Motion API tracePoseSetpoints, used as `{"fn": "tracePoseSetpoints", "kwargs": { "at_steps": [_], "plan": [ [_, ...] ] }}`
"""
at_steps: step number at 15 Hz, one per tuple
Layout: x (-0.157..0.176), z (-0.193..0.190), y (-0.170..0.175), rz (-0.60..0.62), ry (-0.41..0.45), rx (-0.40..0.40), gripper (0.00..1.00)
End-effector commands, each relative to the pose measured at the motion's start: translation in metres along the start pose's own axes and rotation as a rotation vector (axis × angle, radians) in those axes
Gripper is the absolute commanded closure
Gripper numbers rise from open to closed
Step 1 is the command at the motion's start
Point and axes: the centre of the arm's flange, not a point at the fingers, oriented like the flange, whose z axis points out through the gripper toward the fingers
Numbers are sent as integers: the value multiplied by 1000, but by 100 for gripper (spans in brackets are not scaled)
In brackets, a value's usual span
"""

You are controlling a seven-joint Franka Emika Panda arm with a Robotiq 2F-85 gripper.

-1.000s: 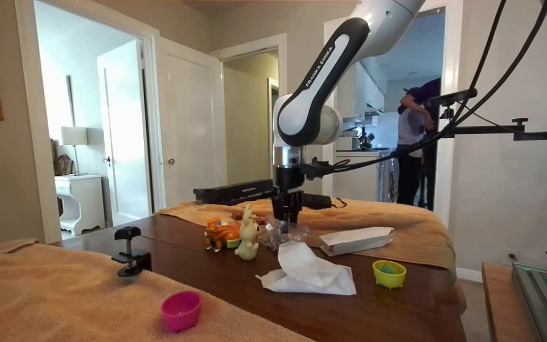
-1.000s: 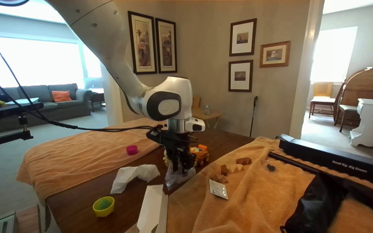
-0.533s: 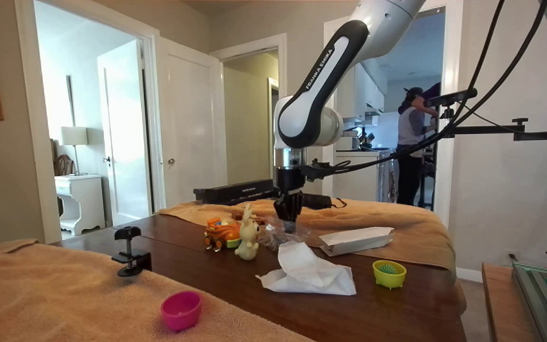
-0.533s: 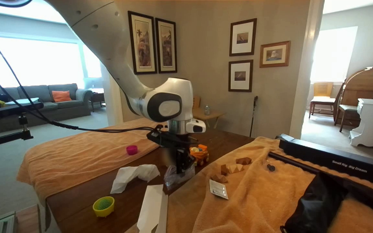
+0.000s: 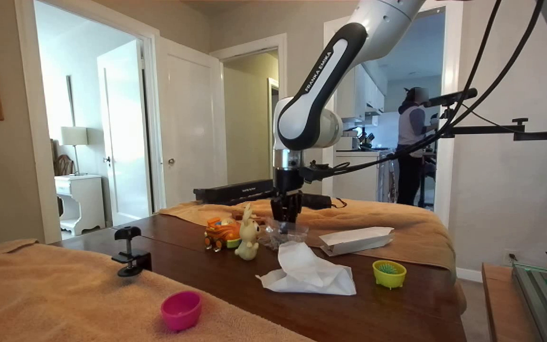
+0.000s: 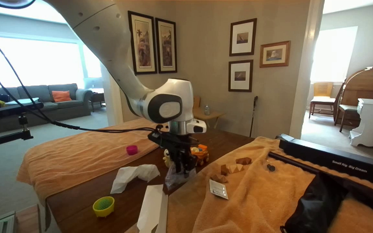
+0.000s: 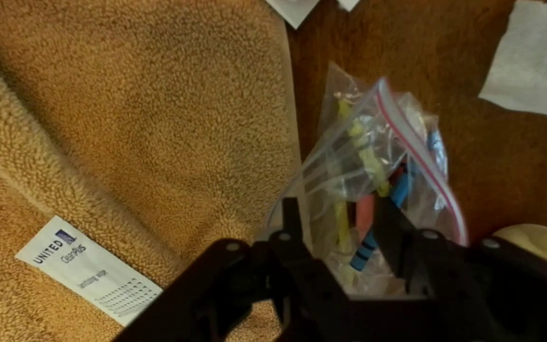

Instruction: Remove the blue crayon from the clear plastic.

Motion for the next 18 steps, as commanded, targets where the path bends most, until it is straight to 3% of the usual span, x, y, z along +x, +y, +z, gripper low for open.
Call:
{"fn": "tracePoseSetpoints", "kwargs": {
  "at_steps": [1,4,5,8,12,15,18],
  "plan": [
    [10,4,0,40,26,-13,66],
    [13,5,-2,61,38,-11,61],
    [14,6,-3,65,41,-10,54],
    [17,6,-6,76,46,-9,46],
    [21,6,-10,99,51,-9,56],
    [25,6,-13,114,53,-8,70],
    [28,8,-15,128,54,-6,67]
  ]
}}
